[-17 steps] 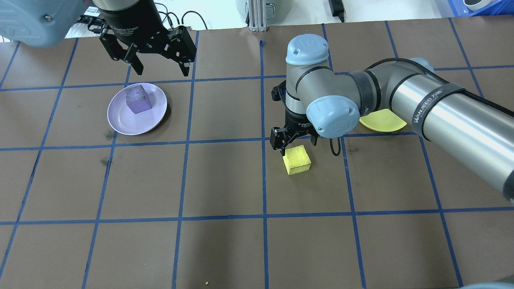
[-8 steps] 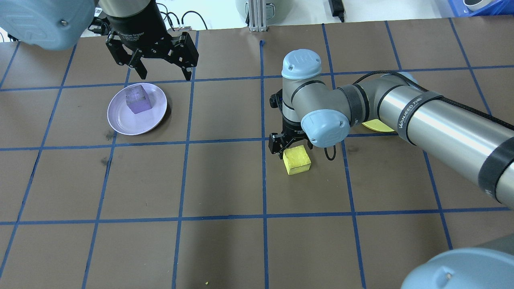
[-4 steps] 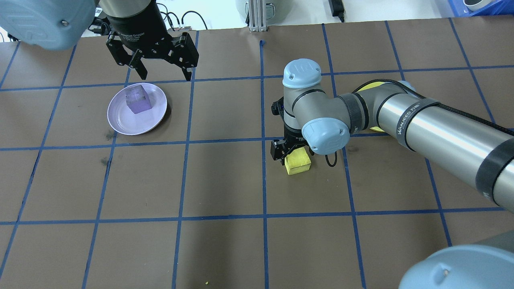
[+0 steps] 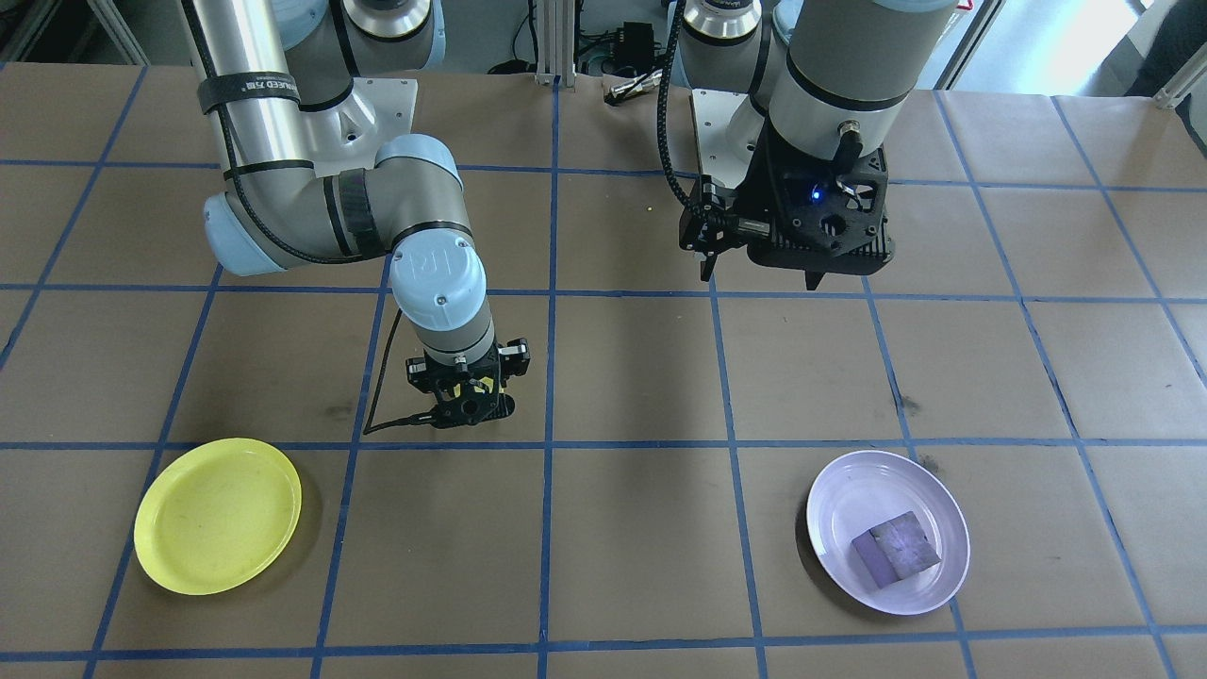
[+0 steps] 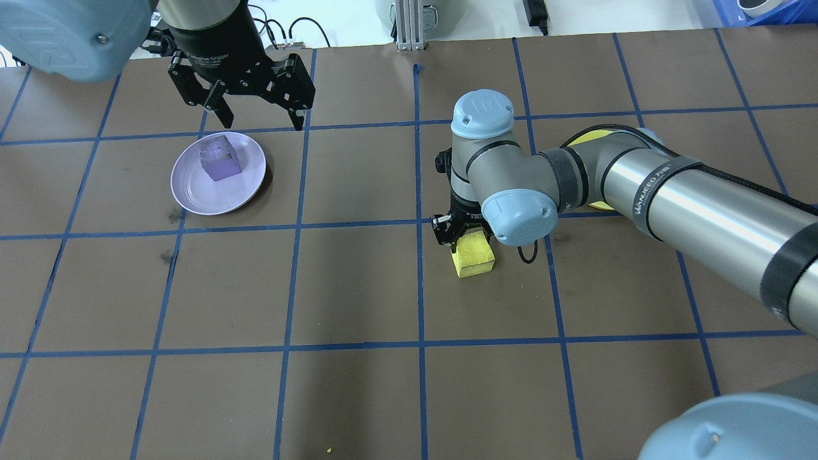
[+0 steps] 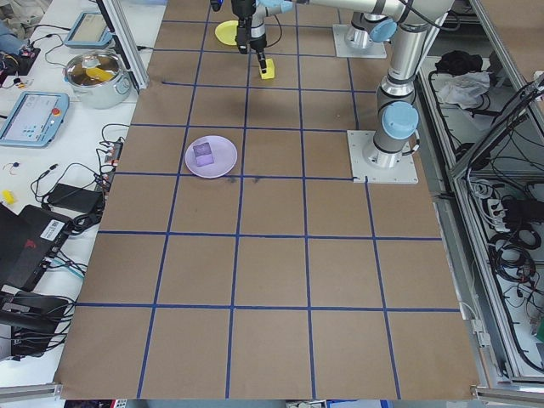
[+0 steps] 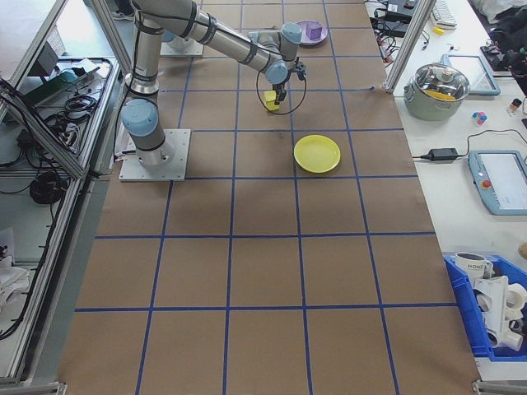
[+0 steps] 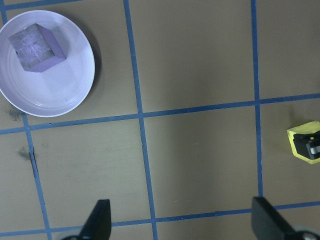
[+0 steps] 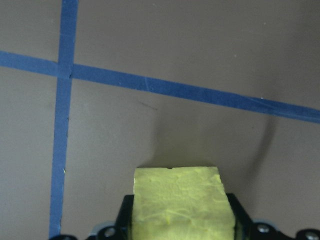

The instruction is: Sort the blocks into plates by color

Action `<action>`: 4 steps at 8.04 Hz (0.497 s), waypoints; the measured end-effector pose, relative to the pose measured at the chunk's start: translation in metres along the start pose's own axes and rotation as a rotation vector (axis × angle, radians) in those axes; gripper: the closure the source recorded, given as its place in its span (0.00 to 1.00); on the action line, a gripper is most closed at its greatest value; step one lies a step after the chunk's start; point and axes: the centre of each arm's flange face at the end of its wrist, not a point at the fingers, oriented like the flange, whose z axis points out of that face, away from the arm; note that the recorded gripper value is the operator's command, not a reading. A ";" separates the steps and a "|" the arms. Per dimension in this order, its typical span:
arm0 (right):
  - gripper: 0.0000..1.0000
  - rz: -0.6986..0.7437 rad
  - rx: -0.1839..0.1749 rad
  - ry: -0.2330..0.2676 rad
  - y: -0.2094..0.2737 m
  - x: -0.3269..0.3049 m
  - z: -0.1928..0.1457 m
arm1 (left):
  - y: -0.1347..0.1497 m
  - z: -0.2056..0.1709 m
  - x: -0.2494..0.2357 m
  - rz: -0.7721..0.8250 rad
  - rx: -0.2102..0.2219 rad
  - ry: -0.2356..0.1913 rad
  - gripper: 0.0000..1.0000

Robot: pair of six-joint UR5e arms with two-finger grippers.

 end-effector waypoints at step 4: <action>1.00 0.021 0.060 -0.005 -0.011 0.010 -0.025 | 0.000 0.001 -0.001 0.000 -0.001 0.001 0.00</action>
